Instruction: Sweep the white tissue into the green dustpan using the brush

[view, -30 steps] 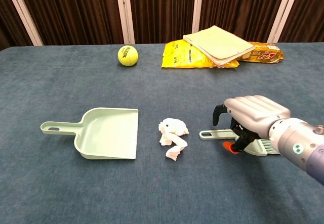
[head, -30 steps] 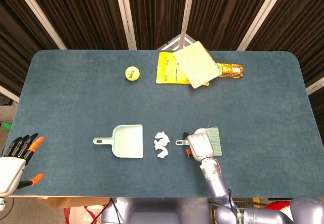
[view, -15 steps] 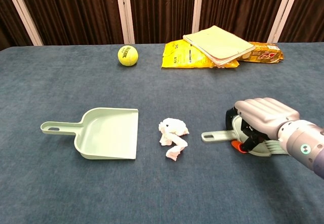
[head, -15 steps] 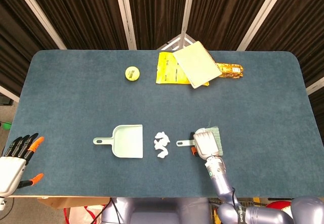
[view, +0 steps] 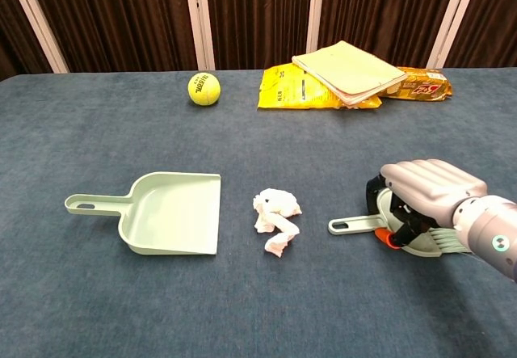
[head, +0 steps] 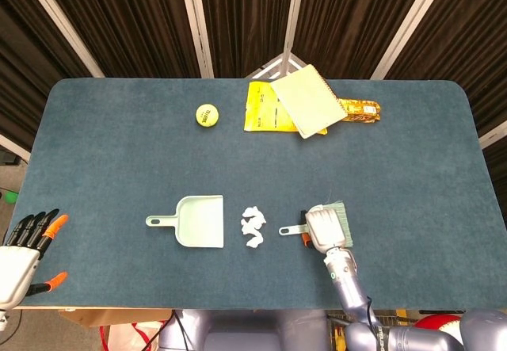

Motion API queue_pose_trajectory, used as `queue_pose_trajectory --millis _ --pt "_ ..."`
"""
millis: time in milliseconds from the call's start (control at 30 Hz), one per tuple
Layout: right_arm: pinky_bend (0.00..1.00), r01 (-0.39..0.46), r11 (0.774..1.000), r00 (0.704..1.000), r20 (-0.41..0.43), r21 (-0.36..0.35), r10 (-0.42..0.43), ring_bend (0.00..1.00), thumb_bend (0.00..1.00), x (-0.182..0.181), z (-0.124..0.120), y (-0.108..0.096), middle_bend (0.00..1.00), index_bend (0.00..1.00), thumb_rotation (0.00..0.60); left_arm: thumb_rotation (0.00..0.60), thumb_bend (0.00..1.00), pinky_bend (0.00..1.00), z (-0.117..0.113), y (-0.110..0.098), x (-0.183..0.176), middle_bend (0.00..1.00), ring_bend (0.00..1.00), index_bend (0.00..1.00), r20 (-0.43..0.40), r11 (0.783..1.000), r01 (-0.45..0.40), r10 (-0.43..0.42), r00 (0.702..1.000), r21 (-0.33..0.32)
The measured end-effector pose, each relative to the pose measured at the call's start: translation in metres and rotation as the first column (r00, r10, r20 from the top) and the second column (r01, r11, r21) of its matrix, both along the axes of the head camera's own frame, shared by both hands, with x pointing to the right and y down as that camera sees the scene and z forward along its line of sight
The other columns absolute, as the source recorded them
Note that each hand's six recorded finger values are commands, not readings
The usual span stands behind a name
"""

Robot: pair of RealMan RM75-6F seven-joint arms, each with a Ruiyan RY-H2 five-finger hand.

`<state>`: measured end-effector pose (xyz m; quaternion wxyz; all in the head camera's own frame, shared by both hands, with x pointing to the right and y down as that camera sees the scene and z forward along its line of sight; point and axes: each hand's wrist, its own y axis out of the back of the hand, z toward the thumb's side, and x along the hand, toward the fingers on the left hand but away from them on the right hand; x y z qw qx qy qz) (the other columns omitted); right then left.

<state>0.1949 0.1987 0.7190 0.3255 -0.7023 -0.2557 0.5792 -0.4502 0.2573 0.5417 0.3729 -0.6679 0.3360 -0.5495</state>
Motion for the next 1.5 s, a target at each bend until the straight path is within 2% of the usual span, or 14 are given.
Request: queue_pose_trajectory --millis 267,433,500,600,667,967,1067,1167,1233,1300,1367,1500 --pt "0.85 0.005 0.998 0.998 0.058 0.067 -0.009 0.93 0.44 -0.008 -0.031 -0.026 0.93 0.74 0.6 0.6 0.0 0.04 0.003 -0.002 0.002 0.0 0.0 0.0 0.014 1.0 0.004 -0.003 1.0 -0.021" --pt "0.85 0.004 0.996 0.998 0.069 0.089 -0.01 0.93 0.44 -0.006 -0.048 -0.042 0.93 0.74 0.6 0.6 0.02 0.14 0.005 -0.01 0.012 0.0 0.0 0.01 0.019 1.0 -0.01 0.01 1.0 -0.023" --pt "0.85 0.003 0.996 0.997 0.071 0.088 -0.009 0.93 0.44 -0.007 -0.049 -0.045 0.93 0.74 0.6 0.6 0.03 0.2 0.007 -0.016 0.019 0.02 0.04 0.06 0.028 1.0 -0.023 0.024 0.999 -0.02" --pt "0.85 -0.005 0.997 0.997 0.073 0.075 -0.001 0.93 0.44 -0.007 -0.047 -0.045 0.93 0.74 0.6 0.6 0.06 0.28 0.012 -0.027 0.031 0.12 0.15 0.12 0.048 0.999 -0.049 0.05 0.998 -0.021" --pt "0.85 -0.007 0.998 0.997 0.077 0.07 0.001 0.93 0.44 -0.009 -0.046 -0.045 0.93 0.74 0.6 0.6 0.07 0.31 0.018 -0.036 0.04 0.15 0.18 0.15 0.069 0.997 -0.07 0.071 0.995 -0.027" --pt "0.85 -0.006 0.997 0.997 0.08 0.083 0.0 0.93 0.44 -0.002 -0.06 -0.044 0.93 0.74 0.6 0.6 0.12 0.42 0.057 -0.071 0.091 0.29 0.3 0.22 0.155 0.99 -0.13 0.137 0.978 -0.053" --pt "0.85 -0.01 0.996 0.997 0.076 0.086 0.003 0.93 0.44 0.001 -0.062 -0.047 0.93 0.74 0.6 0.6 0.12 0.5 0.069 -0.079 0.11 0.33 0.37 0.23 0.167 0.988 -0.143 0.151 0.974 -0.059" --pt "0.85 -0.015 0.996 0.997 0.073 0.087 0.008 0.93 0.44 0.005 -0.063 -0.049 0.93 0.74 0.6 0.6 0.16 0.58 0.08 -0.084 0.127 0.41 0.45 0.25 0.181 0.985 -0.157 0.167 0.969 -0.068" --pt "0.85 -0.016 0.996 0.998 0.07 0.087 0.01 0.93 0.44 0.007 -0.064 -0.05 0.93 0.74 0.6 0.6 0.22 0.7 0.086 -0.085 0.137 0.52 0.56 0.28 0.186 0.984 -0.16 0.172 0.967 -0.077" --pt "0.85 -0.016 0.996 0.998 0.069 0.085 0.011 0.93 0.44 0.009 -0.065 -0.05 0.93 0.74 0.6 0.6 0.29 0.86 0.093 -0.086 0.147 0.7 0.73 0.34 0.187 0.982 -0.166 0.179 0.966 -0.086" --pt "0.85 -0.015 0.997 0.998 0.069 0.08 0.01 0.93 0.44 0.01 -0.064 -0.047 0.93 0.74 0.6 0.6 0.32 0.96 0.099 -0.087 0.157 0.82 0.84 0.39 0.187 0.981 -0.172 0.187 0.964 -0.092" --pt "0.85 -0.013 0.997 0.997 0.074 0.079 0.007 0.93 0.44 0.007 -0.063 -0.045 0.93 0.74 0.6 0.6 0.35 1.0 0.107 -0.088 0.167 0.96 0.96 0.47 0.191 0.979 -0.175 0.192 0.963 -0.106"
